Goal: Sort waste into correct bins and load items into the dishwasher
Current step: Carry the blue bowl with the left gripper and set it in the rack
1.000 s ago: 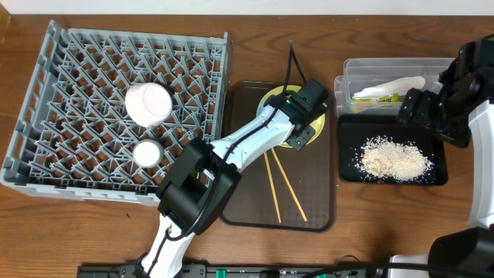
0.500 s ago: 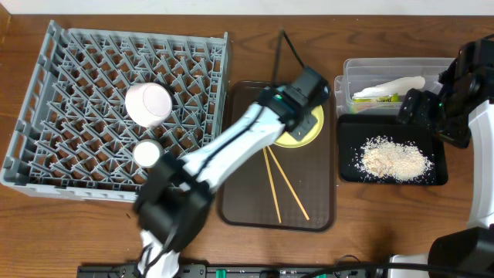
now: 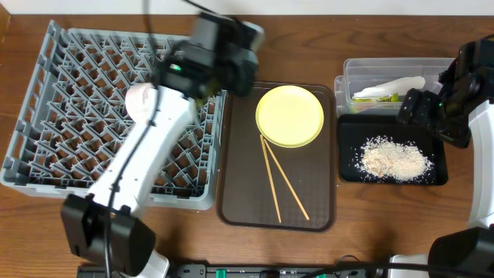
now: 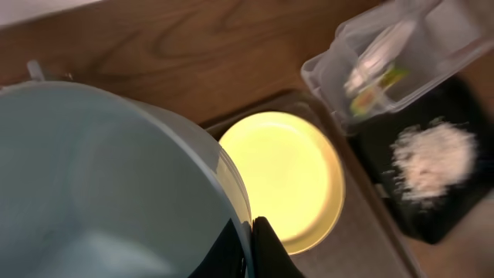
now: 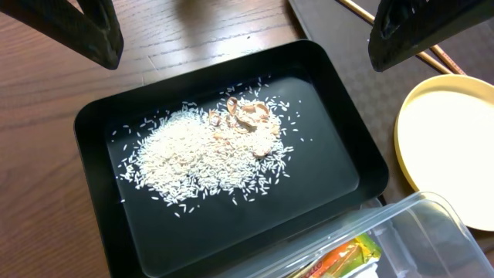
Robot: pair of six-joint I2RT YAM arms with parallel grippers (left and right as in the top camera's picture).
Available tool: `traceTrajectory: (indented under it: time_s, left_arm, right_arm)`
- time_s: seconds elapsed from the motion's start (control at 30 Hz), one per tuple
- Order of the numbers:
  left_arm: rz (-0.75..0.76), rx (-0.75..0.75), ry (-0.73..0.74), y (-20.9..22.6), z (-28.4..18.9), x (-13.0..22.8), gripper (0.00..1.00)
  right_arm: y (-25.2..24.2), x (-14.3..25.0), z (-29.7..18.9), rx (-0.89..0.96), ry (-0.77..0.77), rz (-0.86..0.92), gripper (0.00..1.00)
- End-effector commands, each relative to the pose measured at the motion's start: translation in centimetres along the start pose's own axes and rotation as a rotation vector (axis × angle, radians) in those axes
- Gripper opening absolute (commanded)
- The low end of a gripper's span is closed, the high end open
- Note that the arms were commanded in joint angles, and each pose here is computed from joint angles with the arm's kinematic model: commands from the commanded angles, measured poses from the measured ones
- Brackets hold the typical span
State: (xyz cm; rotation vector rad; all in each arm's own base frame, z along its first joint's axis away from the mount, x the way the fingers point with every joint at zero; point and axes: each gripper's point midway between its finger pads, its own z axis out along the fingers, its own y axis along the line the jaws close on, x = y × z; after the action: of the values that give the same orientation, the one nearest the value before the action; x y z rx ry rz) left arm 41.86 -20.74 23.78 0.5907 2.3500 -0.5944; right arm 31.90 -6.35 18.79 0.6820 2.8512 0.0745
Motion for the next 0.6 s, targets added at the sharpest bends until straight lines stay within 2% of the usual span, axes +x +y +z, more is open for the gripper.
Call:
traceTrajectory:
  time_s: [0.0,0.13,0.3,0.43,0.57]
  left_arm:
    - [-0.090,0.237,-0.059,0.3,-2.3,-1.1,0.08]
    - [-0.185,0.321,-0.108,3.1,-4.4,-1.4,0.08]
    - [-0.306,0.510,-0.160,5.3,-6.3,-1.6,0.08]
    - [-0.426,0.603,-0.174,7.8,-6.6,-1.3,0.08]
    - [-0.588,0.634,-0.149,10.6,-5.5,-0.5,0.08]
  right_arm:
    - [-0.2,-0.4,-0.4,0.009,-0.019,0.013,0.99]
    - [-0.2,-0.4,-0.4,0.009,-0.019,0.013,0.99]
    - [-0.2,-0.4,-0.4,0.009,-0.019,0.013,0.99]
    - [-0.2,-0.4,-0.4,0.009,-0.018,0.013,0.99]
    - [-0.2,-0.4,-0.4,0.009,-0.018,0.013,0.99]
